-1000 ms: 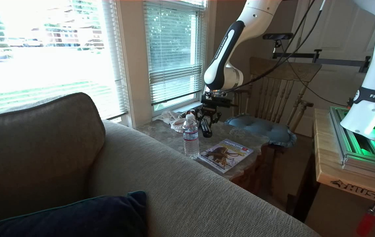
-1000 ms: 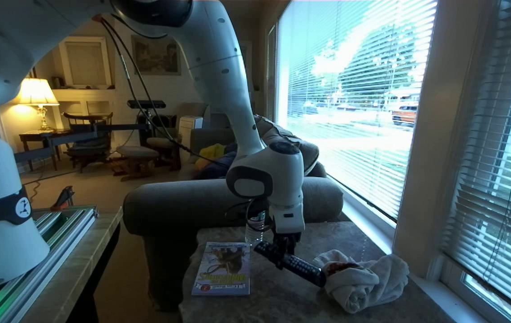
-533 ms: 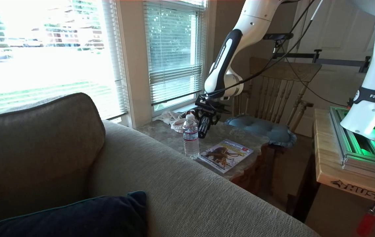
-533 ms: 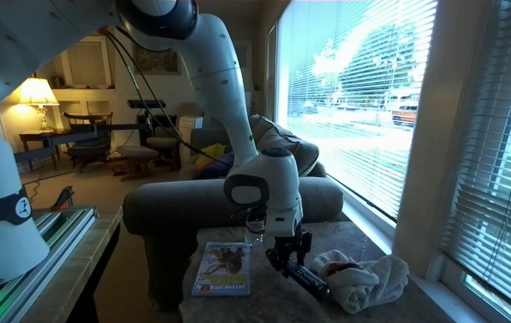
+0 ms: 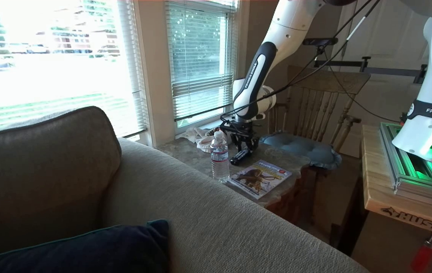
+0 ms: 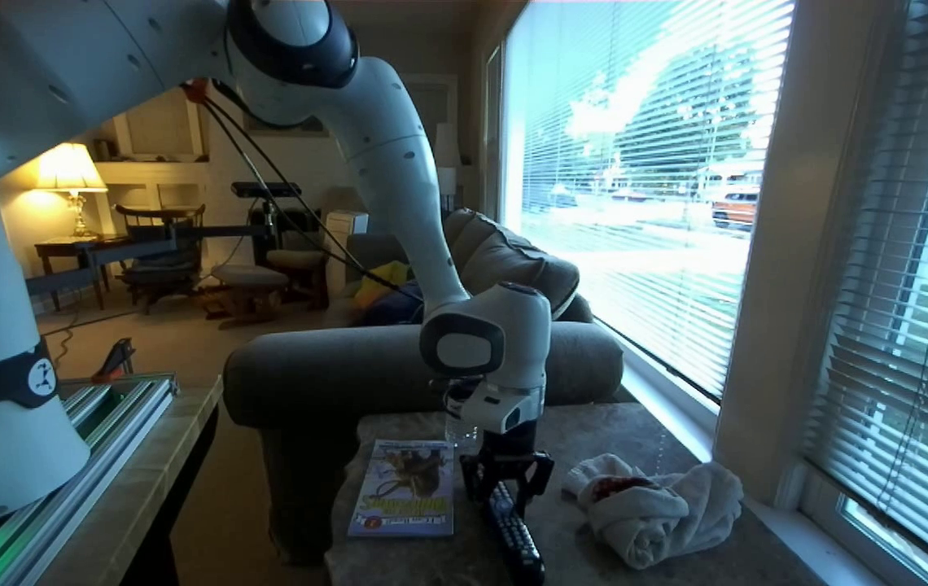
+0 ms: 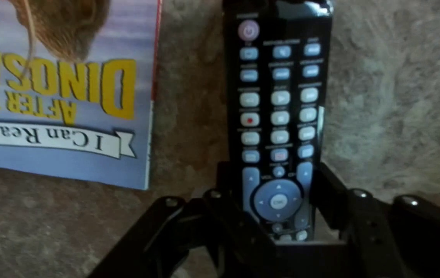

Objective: Rotate the black remote control then press one button.

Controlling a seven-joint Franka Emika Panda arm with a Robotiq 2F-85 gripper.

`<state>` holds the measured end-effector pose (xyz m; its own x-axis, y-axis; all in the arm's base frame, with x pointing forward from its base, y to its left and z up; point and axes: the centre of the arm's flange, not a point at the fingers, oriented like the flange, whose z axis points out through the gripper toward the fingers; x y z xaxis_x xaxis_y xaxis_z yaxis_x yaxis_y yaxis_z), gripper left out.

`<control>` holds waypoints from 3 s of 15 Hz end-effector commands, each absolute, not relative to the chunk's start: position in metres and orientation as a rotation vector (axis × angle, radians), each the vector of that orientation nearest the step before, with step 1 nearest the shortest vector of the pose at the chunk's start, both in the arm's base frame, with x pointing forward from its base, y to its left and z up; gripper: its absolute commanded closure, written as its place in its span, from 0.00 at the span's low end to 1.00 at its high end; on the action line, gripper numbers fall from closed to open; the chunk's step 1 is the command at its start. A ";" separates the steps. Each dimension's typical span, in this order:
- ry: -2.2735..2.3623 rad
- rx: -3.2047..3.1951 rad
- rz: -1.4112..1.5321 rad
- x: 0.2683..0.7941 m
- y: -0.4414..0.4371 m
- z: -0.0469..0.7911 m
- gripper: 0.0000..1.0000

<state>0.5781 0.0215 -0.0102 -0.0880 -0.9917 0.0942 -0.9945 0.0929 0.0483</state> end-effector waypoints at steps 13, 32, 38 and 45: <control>-2.702 1.783 -0.074 0.614 0.033 -0.012 0.15; -1.910 2.578 0.064 0.581 0.028 0.092 0.00; -1.891 2.594 0.073 0.591 0.034 0.087 0.00; -1.385 2.899 0.066 0.588 0.032 0.090 0.00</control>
